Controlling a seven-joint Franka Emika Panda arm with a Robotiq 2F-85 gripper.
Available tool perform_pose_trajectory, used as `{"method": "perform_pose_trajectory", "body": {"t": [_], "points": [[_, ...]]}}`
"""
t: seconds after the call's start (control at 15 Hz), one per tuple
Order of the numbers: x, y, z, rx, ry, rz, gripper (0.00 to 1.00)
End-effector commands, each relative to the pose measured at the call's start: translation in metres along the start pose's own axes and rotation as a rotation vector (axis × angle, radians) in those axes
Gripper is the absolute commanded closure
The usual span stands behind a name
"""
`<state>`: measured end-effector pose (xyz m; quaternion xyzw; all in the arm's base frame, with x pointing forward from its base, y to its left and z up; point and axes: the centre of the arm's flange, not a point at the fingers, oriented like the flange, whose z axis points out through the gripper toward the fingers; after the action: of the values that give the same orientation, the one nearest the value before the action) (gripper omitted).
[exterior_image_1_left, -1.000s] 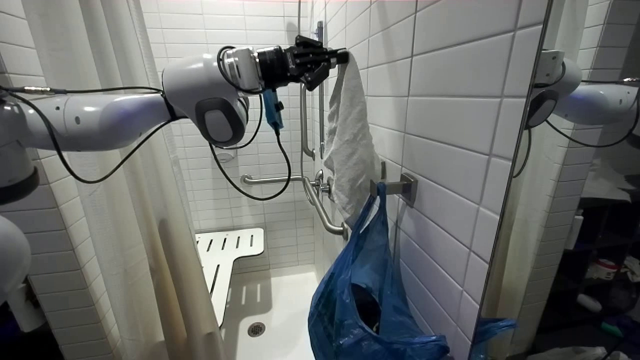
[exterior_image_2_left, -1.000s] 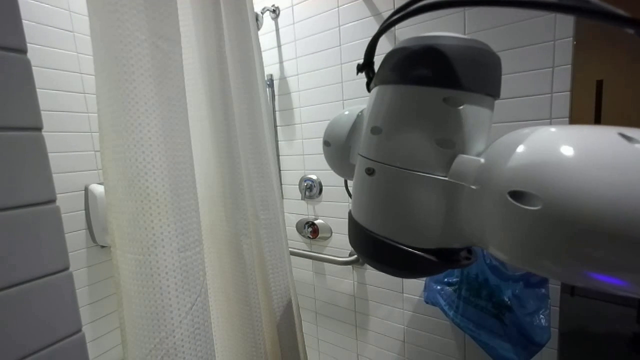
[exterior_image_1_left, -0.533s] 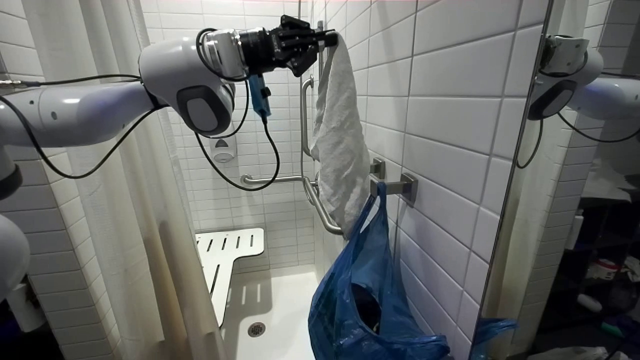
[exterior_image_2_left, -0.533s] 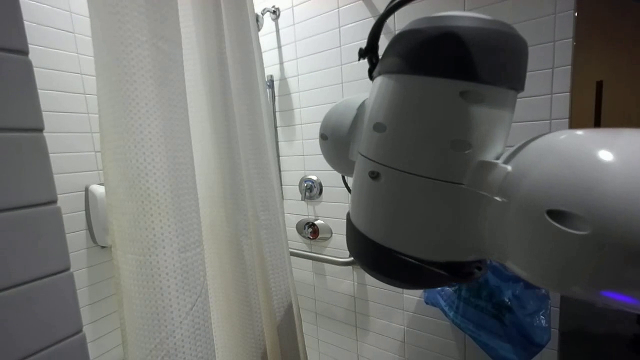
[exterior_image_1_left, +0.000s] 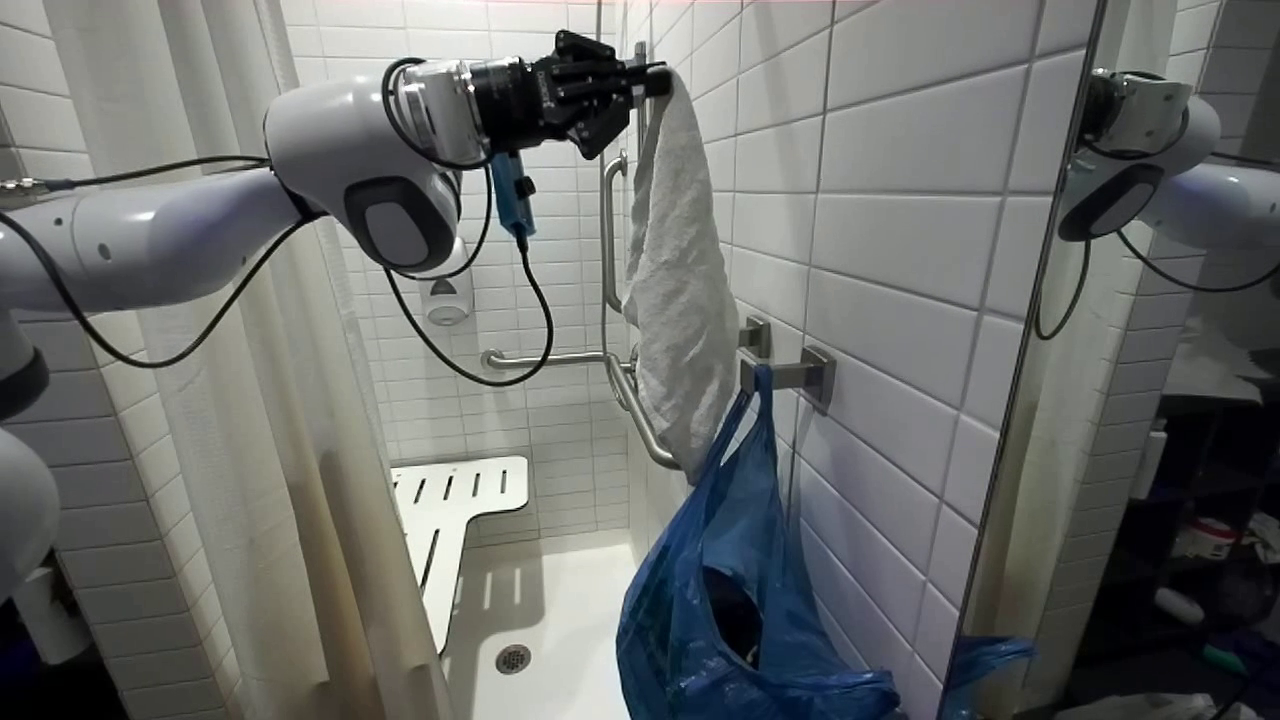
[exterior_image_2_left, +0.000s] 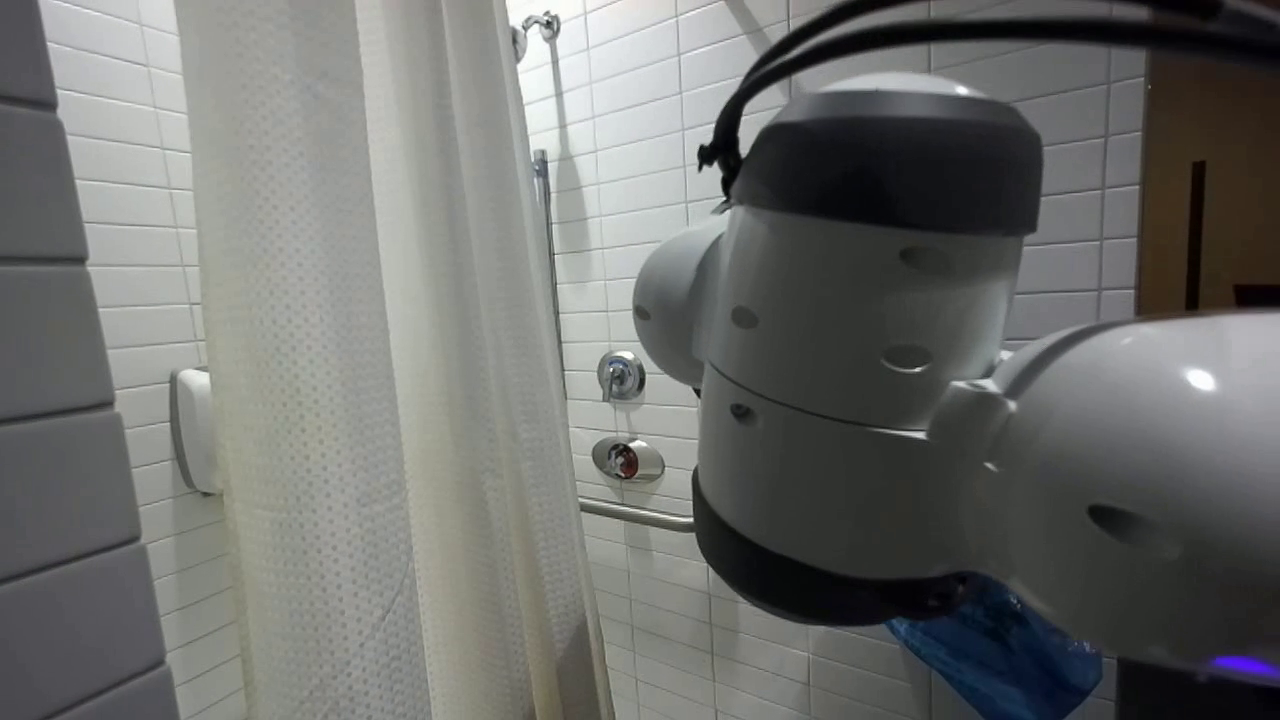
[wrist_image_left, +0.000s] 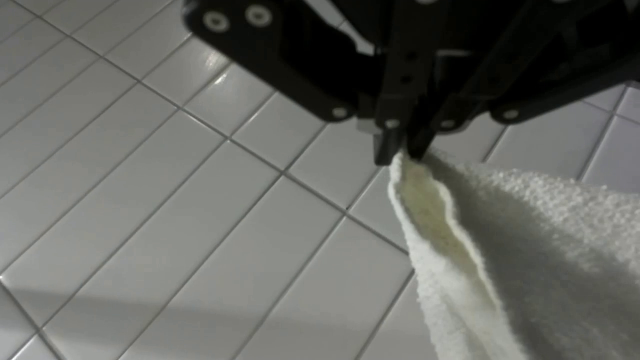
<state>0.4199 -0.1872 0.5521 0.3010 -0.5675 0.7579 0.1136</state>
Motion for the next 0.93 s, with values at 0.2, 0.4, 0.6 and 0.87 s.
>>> {"method": "perform_pose_trajectory", "body": {"t": [0.2, 0.4, 0.6, 0.87], "points": [[0.03, 0.033, -0.002, 0.023, -0.004, 0.015, 0.98], [0.033, 0.043, -0.003, 0.028, -0.004, 0.029, 0.98], [0.036, 0.053, -0.002, 0.024, 0.003, 0.037, 0.98], [0.036, 0.066, 0.004, 0.01, 0.005, 0.046, 0.98]]}}
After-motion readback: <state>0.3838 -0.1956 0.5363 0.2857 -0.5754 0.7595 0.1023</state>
